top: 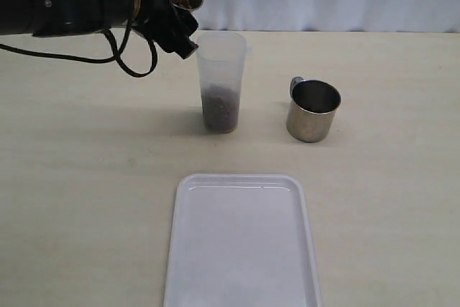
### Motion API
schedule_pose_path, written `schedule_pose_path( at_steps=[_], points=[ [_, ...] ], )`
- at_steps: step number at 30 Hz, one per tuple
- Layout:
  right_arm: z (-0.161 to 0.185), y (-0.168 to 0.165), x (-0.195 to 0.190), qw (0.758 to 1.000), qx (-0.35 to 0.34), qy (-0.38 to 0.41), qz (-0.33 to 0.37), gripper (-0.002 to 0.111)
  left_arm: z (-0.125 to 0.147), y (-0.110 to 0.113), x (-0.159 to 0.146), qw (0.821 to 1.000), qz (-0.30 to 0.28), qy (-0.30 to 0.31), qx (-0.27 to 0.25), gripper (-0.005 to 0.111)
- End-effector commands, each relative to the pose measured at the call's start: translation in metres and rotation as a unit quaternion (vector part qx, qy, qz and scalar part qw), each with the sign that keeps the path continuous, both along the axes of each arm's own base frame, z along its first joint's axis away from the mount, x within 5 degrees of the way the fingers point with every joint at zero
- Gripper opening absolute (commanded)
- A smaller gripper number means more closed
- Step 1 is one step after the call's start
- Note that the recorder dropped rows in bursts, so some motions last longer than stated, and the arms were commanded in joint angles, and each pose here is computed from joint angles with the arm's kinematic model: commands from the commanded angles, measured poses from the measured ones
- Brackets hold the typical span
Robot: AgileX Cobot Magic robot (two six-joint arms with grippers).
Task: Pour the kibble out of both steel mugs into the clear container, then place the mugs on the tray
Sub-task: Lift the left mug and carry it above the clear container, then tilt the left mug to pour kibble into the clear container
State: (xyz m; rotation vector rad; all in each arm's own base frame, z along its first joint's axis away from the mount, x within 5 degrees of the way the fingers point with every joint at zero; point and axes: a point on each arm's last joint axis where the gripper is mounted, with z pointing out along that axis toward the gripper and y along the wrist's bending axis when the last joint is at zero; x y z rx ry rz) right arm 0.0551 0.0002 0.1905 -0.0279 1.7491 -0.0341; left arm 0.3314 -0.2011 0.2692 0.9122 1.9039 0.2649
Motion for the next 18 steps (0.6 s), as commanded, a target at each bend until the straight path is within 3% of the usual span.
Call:
schedule_pose_path(
  at_steps=[1, 4, 8, 18],
  points=[
    [-0.001, 0.0, 0.0, 1.0, 0.006, 0.0, 0.001, 0.005, 0.004, -0.016, 0.0, 0.999, -0.002, -0.025, 0.044, 0.0],
    [-0.001, 0.0, 0.0, 1.0, 0.006, 0.0, 0.001, 0.005, -0.001, -0.026, 0.004, 0.996, 0.02, -0.034, 0.085, 0.0],
    [-0.001, 0.0, 0.0, 1.0, 0.006, 0.0, 0.001, 0.005, -0.009, -0.037, 0.005, 0.986, 0.0, -0.067, 0.152, 0.0],
    [-0.001, 0.0, 0.0, 1.0, 0.006, 0.0, 0.001, 0.005, -0.013, -0.041, 0.013, 0.969, -0.015, -0.112, 0.218, 0.0]
  ],
)
